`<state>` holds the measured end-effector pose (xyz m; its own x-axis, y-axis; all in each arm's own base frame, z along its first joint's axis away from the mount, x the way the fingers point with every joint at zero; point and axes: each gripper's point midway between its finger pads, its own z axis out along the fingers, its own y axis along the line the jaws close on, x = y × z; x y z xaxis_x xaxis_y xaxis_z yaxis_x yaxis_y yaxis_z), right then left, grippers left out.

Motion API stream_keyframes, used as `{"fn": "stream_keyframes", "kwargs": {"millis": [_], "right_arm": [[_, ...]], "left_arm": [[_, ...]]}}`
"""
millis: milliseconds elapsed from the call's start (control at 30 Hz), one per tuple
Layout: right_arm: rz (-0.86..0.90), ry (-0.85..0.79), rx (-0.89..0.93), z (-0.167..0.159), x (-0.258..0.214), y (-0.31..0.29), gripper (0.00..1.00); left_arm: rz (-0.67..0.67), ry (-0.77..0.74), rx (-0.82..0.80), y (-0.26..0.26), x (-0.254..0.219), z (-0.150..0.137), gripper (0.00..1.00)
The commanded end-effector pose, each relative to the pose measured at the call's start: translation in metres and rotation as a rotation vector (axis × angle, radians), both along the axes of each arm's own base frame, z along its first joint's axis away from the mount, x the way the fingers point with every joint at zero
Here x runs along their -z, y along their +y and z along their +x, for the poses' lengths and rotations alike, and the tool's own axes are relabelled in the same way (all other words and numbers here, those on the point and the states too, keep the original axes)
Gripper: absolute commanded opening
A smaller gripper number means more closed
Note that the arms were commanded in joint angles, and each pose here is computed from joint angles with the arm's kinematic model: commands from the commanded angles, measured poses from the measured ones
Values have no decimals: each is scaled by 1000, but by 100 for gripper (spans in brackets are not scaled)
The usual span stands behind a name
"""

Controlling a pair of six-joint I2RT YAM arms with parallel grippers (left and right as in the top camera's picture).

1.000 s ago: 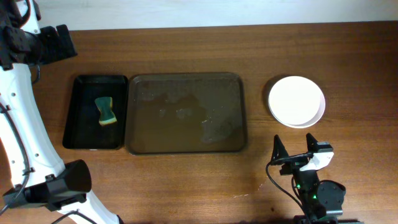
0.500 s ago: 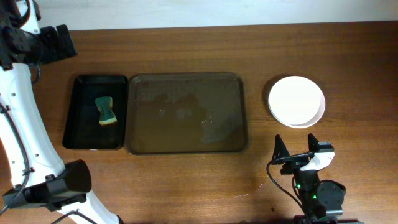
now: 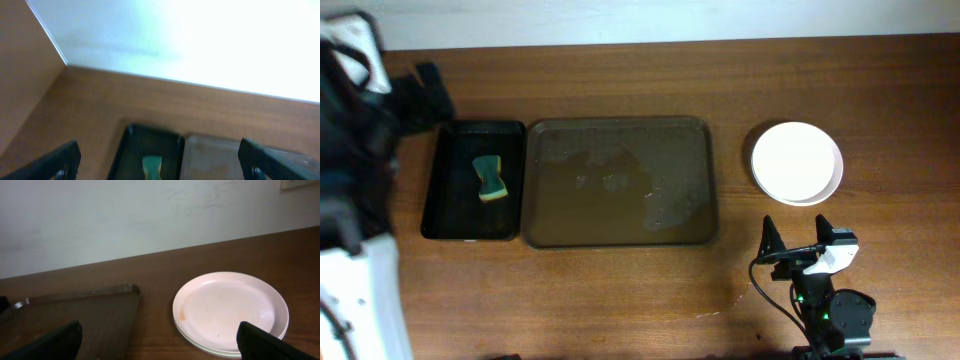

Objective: Clean dirty plates on tray and stack at the side

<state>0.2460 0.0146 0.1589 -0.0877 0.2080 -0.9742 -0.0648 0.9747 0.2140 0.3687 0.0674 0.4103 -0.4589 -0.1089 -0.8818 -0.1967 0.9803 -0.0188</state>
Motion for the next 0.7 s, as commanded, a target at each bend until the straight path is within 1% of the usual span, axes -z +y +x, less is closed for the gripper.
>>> {"fn": "stream_keyframes", "kwargs": {"millis": [0,67,133,233,300,433,567,667], "right_arm": [[6,1,1,0,2,0,98],[6,1,1,0,2,0,98],[6,1,1,0,2,0,98],[6,1,1,0,2,0,98],[6,1,1,0,2,0,98],[6,1,1,0,2,0,98],[6,1,1,0,2,0,98],[6,1,1,0,2,0,98]], "left_arm": [[13,5,29,-8,83,-19,99],[20,-40,32,-11,120,-33,99],[20,-52,36,-16,178,-57,99],[25,-76,35,-20,238,-80,99],[38,-158,40,-23,271,-96,99],[45,-219,52,-29,296,-112,99],[42,-203,56,-31,301,-120,99],[48,-234,56,-31,294,-121,99]]}}
